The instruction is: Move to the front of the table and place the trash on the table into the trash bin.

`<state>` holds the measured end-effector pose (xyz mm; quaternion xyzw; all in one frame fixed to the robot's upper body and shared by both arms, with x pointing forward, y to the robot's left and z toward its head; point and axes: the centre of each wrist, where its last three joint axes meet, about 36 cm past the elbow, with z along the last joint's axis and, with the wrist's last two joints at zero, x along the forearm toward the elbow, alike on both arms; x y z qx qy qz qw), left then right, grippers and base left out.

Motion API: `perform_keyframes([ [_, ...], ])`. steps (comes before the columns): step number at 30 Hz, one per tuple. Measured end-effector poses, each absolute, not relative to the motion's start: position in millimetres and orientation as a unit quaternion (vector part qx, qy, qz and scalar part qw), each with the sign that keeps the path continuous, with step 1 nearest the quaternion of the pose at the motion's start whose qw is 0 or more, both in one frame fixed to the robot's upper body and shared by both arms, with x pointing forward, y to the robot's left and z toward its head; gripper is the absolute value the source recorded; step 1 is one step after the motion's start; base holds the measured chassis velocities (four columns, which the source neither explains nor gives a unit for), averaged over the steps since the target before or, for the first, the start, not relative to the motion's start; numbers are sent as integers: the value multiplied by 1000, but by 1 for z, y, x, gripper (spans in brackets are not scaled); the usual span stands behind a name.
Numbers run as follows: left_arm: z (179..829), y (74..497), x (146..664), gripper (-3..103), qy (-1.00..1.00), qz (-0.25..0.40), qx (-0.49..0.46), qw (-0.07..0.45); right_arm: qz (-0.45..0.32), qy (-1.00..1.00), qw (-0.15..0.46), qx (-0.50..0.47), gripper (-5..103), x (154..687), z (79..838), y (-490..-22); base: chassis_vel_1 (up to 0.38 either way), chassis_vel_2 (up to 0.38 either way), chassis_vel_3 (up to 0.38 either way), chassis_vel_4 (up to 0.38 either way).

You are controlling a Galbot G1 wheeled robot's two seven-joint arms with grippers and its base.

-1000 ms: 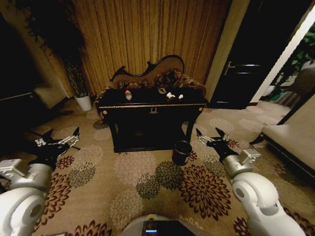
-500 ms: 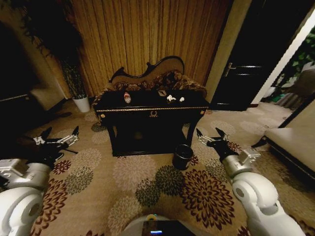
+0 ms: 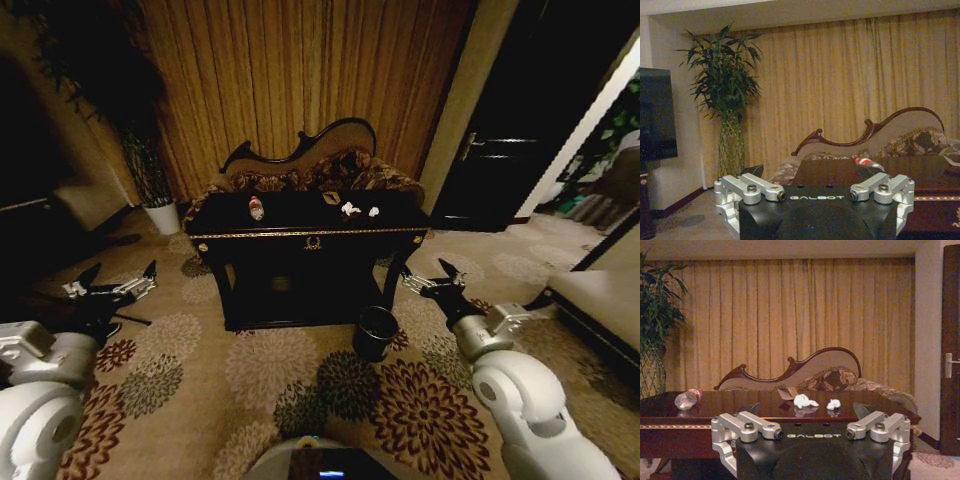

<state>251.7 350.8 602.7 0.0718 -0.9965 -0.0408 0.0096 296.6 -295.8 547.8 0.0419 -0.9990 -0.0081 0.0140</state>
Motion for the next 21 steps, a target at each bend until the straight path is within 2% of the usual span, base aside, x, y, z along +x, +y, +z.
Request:
perform_keyframes([
  [7, 601, 349, 252, 100, -997, -40, 68, 10, -7, -999, 14, 42, 100, 297, 548, -296, -199, 194, 230, -168],
  [21, 597, 347, 255, 100, -997, -36, 64, 13, -10, -999, 12, 44, 100, 299, 545, -296, -264, 252, 247, -273],
])
